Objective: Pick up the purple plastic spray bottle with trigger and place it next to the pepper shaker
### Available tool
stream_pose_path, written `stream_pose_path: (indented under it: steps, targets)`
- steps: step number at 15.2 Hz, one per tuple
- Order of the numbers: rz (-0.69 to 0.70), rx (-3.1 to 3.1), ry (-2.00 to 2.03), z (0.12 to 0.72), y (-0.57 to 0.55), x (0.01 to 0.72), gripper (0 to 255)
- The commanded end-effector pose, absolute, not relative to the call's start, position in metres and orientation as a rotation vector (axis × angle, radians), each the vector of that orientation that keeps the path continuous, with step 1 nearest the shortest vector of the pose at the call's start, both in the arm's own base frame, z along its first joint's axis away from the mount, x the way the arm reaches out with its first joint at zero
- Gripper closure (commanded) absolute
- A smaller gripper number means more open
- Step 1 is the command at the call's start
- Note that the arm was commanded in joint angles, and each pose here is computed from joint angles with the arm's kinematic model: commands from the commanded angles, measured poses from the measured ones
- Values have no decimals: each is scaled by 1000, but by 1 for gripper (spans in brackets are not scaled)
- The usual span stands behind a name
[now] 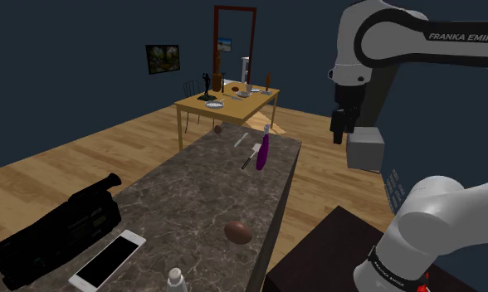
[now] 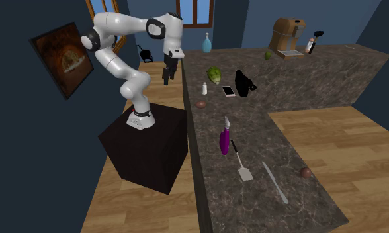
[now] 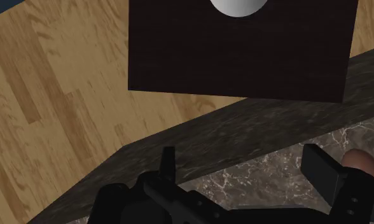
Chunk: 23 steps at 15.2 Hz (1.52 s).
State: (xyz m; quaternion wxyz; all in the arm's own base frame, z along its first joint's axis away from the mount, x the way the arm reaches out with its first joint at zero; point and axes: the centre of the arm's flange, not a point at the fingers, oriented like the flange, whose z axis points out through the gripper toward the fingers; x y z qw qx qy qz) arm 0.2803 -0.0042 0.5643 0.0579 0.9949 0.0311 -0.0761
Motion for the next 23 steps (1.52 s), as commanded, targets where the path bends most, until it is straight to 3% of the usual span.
stream_pose_path:
  steps: [1, 23]
  targets:
    - [-231, 3016, 94, 564, -4, 280, 0]
    - [198, 2881, -702, 393, 13, 474, 0]
